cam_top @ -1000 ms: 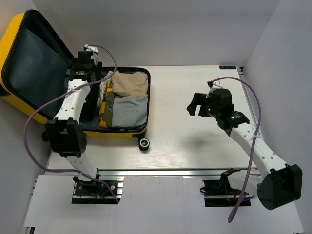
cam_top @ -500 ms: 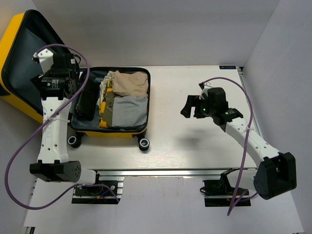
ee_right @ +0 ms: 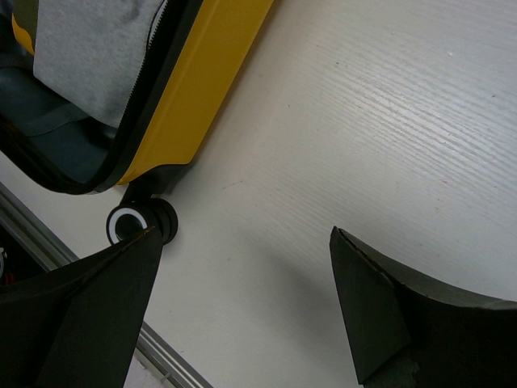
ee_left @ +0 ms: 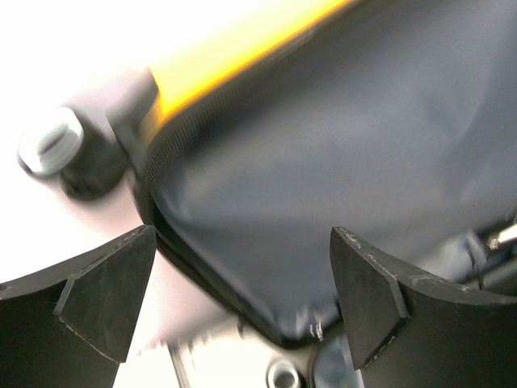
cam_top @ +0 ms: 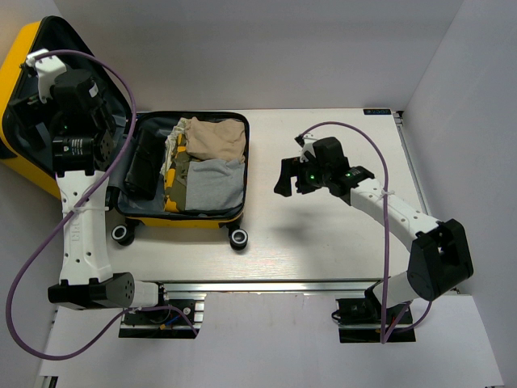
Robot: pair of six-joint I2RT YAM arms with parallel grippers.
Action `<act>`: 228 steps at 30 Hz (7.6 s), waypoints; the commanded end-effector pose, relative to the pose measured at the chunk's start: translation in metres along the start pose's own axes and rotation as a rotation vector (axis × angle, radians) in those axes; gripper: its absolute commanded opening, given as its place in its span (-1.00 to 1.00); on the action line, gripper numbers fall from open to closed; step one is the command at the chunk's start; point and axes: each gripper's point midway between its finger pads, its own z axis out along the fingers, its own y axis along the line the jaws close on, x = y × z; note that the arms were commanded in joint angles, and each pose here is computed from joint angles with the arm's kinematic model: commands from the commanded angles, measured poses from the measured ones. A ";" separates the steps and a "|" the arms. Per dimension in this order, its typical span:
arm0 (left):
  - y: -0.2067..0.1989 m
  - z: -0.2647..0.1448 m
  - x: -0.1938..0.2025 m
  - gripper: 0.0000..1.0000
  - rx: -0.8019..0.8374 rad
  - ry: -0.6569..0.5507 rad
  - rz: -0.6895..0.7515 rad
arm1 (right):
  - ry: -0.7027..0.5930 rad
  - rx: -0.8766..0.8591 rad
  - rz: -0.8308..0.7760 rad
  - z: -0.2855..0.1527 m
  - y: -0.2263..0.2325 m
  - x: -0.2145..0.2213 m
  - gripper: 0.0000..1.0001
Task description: Pack the luggage
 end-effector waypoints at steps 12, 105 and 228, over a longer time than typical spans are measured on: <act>-0.007 0.016 -0.081 0.96 0.006 -0.351 0.317 | 0.037 0.041 -0.007 0.025 0.019 -0.006 0.79; -0.119 0.111 0.171 0.96 0.117 0.593 -0.079 | 0.106 -0.045 -0.081 0.061 0.074 0.015 0.79; -0.196 -0.169 0.312 0.94 0.965 0.830 -0.059 | 0.059 0.965 0.653 -0.067 -0.349 -0.056 0.79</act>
